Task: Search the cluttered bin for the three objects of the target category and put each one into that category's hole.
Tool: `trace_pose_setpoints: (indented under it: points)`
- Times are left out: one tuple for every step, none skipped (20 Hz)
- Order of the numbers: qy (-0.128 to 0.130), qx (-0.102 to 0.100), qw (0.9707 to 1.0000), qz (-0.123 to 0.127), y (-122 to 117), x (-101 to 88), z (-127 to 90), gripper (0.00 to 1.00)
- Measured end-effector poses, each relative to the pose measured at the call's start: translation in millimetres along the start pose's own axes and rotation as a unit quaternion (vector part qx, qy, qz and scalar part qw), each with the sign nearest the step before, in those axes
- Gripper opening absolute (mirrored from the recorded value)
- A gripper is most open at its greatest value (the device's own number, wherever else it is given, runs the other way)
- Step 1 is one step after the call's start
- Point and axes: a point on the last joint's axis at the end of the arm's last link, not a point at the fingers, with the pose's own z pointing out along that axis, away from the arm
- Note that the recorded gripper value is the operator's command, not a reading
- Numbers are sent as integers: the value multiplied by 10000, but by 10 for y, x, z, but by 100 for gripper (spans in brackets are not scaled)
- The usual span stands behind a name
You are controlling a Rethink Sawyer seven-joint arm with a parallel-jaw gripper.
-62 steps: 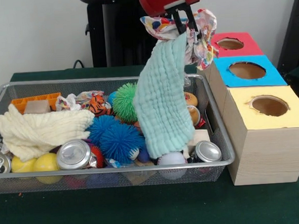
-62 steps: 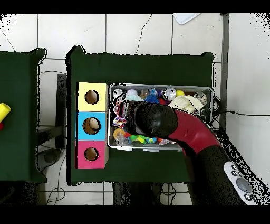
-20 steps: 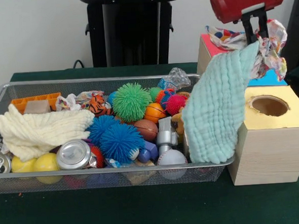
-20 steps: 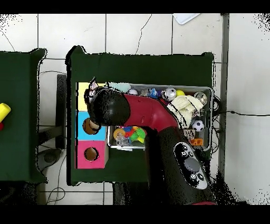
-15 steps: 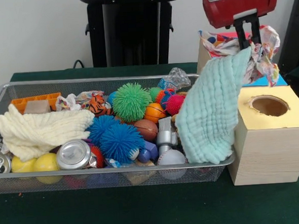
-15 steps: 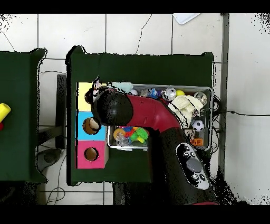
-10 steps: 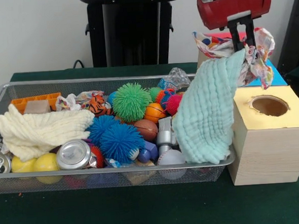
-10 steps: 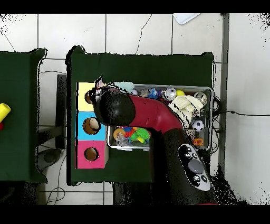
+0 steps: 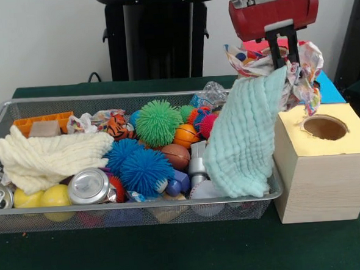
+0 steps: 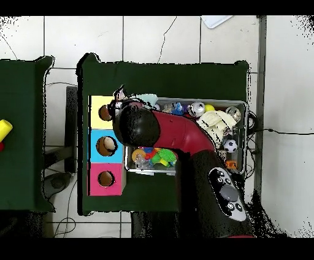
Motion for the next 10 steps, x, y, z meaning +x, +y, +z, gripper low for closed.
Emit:
trace_pose_setpoints:
  points:
    - [-48,9,10000,1,-2,-6,16,0]
    - [-72,13,10000,1,-1,-9,24,0]
    - [-105,18,9999,0,0,-14,33,0]
    - [-167,28,9999,-3,4,-27,41,0]
    - [-211,35,9998,-8,9,-37,42,0]
    - [-270,45,9996,-17,19,-51,43,0]
    - [-343,65,9994,-40,45,-59,51,0]
    - [-358,70,9993,-48,54,-59,53,0]
    - [-369,75,9993,-59,68,-58,56,0]
    - [-381,81,9992,-70,81,-56,59,0]
